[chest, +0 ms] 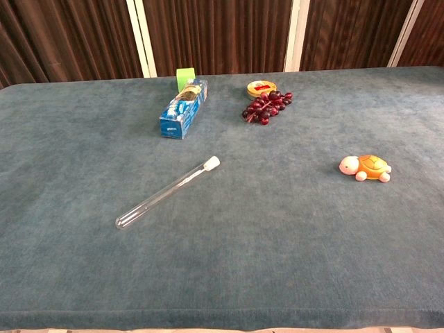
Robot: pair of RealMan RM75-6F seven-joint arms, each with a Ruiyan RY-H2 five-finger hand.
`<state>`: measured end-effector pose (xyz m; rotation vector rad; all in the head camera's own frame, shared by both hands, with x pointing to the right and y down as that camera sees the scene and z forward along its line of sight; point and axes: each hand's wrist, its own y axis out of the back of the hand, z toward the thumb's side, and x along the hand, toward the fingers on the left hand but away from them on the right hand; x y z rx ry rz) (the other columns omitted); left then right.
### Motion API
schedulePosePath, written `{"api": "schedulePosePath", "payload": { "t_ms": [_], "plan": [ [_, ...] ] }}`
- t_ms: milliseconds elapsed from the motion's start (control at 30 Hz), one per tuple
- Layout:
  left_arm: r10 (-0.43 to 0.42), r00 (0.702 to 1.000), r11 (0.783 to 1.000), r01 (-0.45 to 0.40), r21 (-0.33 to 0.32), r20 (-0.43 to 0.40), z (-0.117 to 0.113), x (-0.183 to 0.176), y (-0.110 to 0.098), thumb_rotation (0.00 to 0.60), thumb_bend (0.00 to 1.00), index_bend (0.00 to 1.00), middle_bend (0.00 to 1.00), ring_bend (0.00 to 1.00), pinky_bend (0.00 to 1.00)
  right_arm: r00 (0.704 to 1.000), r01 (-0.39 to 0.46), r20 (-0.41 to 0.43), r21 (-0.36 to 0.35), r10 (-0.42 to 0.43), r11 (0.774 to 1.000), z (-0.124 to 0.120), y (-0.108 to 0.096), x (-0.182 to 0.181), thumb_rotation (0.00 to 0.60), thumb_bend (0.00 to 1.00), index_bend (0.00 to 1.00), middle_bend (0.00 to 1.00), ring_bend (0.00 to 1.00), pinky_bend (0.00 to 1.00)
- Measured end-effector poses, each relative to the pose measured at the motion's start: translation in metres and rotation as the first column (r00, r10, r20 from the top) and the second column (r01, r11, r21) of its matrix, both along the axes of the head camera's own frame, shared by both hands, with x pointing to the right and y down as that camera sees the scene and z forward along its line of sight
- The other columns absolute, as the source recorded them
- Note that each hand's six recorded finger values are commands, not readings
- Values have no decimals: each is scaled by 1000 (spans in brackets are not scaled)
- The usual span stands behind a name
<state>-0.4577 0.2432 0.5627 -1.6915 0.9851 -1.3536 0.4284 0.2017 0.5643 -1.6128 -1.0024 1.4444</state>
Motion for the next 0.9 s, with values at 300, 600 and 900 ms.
{"api": "schedulePosePath", "payload": {
  "t_ms": [300,600,900],
  "plan": [
    [-19,1000,1000,19,6,8,-1,-2,-1,600,489,310,227,187,349,1000,4,3,-6,-4,1000,2,-1,-1,600,206,29,34,89,203],
    [-7,1000,1000,7,-5,0,1,1,0,600,489,311,230,187,351,999,42,25,44,-44,998,11,-22,-7,600,207,281,281,913,841],
    [-7,1000,1000,7,3,-10,-3,2,0,600,489,311,230,188,353,991,119,74,-63,-114,991,45,-45,-37,600,209,450,386,1000,1000]
  ]
}}
